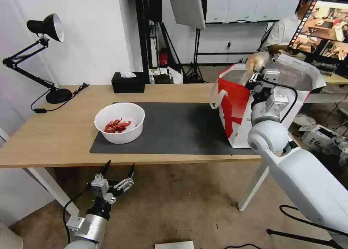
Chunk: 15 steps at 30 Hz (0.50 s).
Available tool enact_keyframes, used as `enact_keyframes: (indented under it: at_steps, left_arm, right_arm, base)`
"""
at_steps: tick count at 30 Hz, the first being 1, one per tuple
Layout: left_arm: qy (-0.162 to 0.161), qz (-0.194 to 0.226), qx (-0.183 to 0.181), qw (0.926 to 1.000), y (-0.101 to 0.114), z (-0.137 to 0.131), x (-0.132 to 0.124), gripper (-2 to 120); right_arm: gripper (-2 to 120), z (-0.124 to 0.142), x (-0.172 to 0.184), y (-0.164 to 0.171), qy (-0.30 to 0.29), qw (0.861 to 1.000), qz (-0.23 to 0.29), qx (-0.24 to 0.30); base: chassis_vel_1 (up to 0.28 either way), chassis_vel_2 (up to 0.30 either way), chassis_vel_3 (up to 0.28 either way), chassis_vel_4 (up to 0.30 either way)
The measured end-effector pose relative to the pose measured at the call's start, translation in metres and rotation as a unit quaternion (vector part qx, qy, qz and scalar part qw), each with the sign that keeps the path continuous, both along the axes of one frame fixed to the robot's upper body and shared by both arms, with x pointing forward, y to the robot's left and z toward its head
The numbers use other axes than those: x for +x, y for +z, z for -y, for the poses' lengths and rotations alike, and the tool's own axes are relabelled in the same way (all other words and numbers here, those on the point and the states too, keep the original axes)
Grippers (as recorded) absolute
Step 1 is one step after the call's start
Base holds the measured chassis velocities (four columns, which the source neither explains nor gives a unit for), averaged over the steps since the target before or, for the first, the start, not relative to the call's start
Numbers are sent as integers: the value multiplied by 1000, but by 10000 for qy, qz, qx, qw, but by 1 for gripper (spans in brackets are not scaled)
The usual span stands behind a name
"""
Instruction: Pick up the trash from the table and place it into the takeout bag.
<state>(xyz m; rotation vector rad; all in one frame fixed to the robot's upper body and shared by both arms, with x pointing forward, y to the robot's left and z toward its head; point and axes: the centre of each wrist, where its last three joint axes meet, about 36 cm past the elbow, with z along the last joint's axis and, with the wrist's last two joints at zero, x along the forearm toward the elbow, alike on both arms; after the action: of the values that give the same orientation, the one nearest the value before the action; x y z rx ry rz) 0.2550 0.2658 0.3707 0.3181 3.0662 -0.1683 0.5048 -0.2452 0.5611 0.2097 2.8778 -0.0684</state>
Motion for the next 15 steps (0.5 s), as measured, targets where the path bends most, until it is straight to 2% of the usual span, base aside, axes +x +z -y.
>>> enact_keyframes:
  at_steps: [2, 4, 5, 7, 9, 11, 13, 15]
  left_arm:
    - [-1, -2, -2, 10000, 0, 0, 0, 100]
    - [1, -4, -3, 10000, 0, 0, 0, 100]
    - [1, -4, -3, 10000, 0, 0, 0, 100]
    - [4, -6, -1, 10000, 0, 0, 0, 100]
    - [5, -6, 1, 10000, 0, 0, 0, 100]
    - [6, -8, 6, 10000, -1, 0, 0, 100]
    - [8, -6, 6, 10000, -1, -1, 0, 100]
    - [10, 1, 4, 10000, -1, -1, 1, 100]
  right_arm:
    - [18, -1, 0, 2, -1, 10000, -76, 2]
    - [29, -2, -2, 8, -55, 9995, -299, 8]
    - [29, -2, -2, 8, -55, 9995, -299, 8]
    - [39, -1, -3, 13, -104, 9990, -432, 8]
    - [42, -1, -3, 15, -122, 9988, -474, -14]
    - [54, 0, -3, 21, -129, 9982, -584, -33]
    - [58, 0, -3, 23, -122, 9980, -625, -38]
    - [68, 1, -3, 26, -118, 9973, -725, -59]
  base:
    - [0, 0, 0, 0]
    - [0, 0, 0, 0]
    - [0, 0, 0, 0]
    - [0, 0, 0, 0]
    - [0, 0, 0, 0]
    - [0, 0, 0, 0]
    - [0, 0, 0, 0]
    - [0, 0, 0, 0]
